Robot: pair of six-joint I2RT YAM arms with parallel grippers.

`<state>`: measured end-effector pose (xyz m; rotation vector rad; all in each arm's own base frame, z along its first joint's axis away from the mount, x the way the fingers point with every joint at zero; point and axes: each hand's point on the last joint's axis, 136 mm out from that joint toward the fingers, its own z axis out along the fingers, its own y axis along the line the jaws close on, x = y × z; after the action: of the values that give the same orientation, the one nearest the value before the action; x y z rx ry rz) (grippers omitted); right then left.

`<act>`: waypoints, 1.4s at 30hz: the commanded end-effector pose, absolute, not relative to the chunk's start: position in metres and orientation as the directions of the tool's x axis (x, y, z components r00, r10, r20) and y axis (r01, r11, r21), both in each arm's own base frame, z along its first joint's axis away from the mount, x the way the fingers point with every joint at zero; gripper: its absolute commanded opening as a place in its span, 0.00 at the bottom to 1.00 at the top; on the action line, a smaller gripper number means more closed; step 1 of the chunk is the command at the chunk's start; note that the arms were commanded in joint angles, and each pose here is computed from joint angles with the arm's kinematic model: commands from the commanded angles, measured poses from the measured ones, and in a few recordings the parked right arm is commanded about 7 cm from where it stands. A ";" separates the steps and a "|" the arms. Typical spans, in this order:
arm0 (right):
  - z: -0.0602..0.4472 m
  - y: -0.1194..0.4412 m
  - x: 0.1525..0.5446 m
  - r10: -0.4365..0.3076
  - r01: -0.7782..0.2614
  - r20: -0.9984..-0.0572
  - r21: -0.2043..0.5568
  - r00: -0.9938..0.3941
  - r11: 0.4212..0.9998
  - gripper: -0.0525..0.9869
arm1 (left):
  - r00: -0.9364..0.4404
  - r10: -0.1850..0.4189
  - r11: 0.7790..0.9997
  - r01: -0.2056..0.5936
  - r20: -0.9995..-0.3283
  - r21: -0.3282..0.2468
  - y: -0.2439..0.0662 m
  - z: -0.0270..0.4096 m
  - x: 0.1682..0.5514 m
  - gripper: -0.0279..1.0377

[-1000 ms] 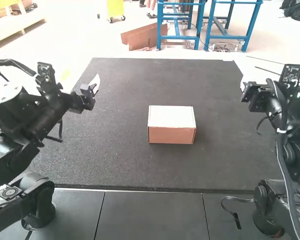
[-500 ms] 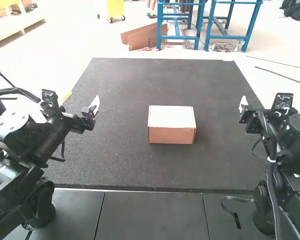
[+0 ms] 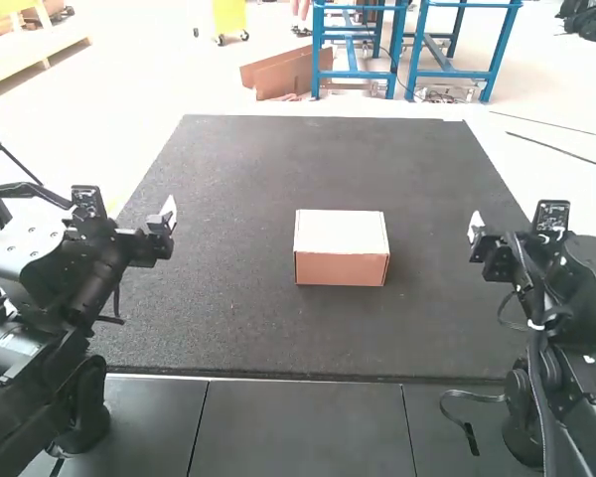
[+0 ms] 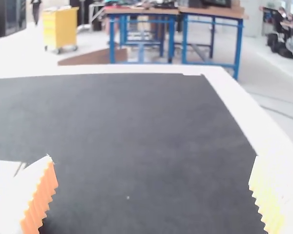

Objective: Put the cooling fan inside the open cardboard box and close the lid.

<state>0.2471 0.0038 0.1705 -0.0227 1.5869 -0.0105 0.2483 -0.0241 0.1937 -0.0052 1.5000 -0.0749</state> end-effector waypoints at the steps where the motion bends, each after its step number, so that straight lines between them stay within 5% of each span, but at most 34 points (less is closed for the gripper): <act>1: 0.173 0.002 0.247 0.024 -0.003 -1.000 0.024 -0.001 1.000 0.92 | 0.074 -0.112 0.994 0.015 -0.991 -0.111 -0.016 0.192 0.248 0.89; 11: 0.152 -0.006 0.246 0.027 0.031 -0.996 0.024 -0.086 0.999 0.93 | 0.049 -0.108 0.987 -0.113 -0.993 -0.113 0.015 0.183 0.248 0.89; 19: 0.150 -0.005 0.246 0.027 0.025 -0.995 0.025 -0.094 0.999 0.93 | 0.013 -0.024 0.975 -0.219 -1.000 -0.027 0.041 0.175 0.243 0.89; 42: 0.152 0.000 0.246 0.019 0.002 -0.996 0.019 -0.087 1.000 0.93 | -0.003 -0.016 0.994 -0.104 -1.000 -0.015 0.013 0.172 0.246 0.93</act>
<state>0.2462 -0.0032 0.1521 0.0258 1.6620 -0.0038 0.2460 0.0159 0.1710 -0.1096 1.5842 0.0744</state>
